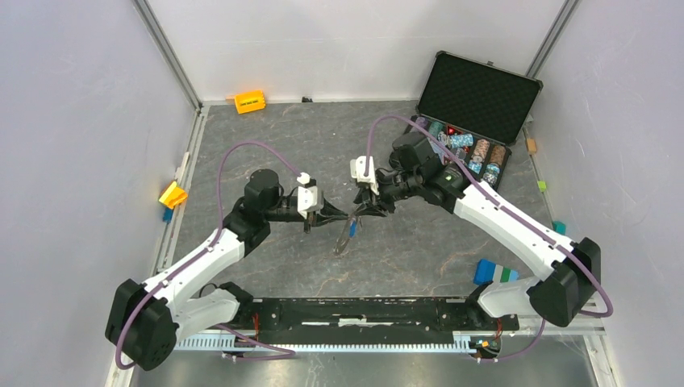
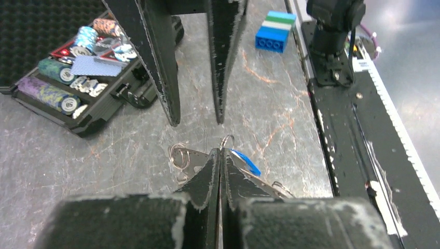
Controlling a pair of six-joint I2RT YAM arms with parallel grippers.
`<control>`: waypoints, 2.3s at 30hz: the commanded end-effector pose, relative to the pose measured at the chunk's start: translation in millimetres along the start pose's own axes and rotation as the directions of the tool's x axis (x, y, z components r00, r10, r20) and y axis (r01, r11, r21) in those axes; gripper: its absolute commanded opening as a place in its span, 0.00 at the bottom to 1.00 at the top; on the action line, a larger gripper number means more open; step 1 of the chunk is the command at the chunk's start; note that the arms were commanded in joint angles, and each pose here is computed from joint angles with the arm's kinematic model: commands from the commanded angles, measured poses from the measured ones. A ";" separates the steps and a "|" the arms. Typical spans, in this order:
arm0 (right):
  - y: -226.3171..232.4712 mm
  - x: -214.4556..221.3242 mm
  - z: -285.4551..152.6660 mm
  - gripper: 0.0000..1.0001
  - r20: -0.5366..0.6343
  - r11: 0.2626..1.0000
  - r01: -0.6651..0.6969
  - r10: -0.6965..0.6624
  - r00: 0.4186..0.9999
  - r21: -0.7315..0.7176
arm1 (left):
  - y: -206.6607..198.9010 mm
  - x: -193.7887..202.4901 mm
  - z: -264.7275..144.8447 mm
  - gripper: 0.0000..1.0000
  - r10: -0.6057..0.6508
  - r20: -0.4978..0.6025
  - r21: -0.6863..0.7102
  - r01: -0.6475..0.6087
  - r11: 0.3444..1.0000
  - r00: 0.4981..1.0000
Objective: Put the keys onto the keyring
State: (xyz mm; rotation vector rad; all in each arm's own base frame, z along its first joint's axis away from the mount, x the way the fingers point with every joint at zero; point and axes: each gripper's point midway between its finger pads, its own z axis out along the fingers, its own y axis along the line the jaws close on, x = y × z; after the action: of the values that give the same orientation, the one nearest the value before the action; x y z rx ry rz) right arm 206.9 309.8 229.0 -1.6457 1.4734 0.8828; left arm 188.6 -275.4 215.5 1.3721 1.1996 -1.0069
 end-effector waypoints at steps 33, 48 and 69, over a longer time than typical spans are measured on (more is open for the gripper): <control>0.1 -7.8 -5.7 0.14 0.121 0.998 -0.032 0.040 0.992 -0.062 | 21.2 -55.1 -4.3 0.02 -0.036 0.301 -0.131 0.078 0.988 0.953; 4.3 -1.1 -2.2 0.00 0.132 0.997 -0.046 0.055 0.990 -0.070 | 20.9 -59.3 -6.7 0.02 -0.014 0.324 -0.131 0.060 0.990 0.946; 2.1 -21.5 -14.0 0.37 0.172 1.000 -0.004 0.009 0.985 -0.030 | 16.7 -49.8 -5.1 0.02 -0.015 0.308 -0.113 0.052 0.992 0.951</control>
State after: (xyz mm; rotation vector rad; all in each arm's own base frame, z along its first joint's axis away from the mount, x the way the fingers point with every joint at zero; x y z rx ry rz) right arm 203.2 309.1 228.6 -1.5559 1.4403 1.0702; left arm 200.6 -278.7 257.7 1.0393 1.0938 -1.1192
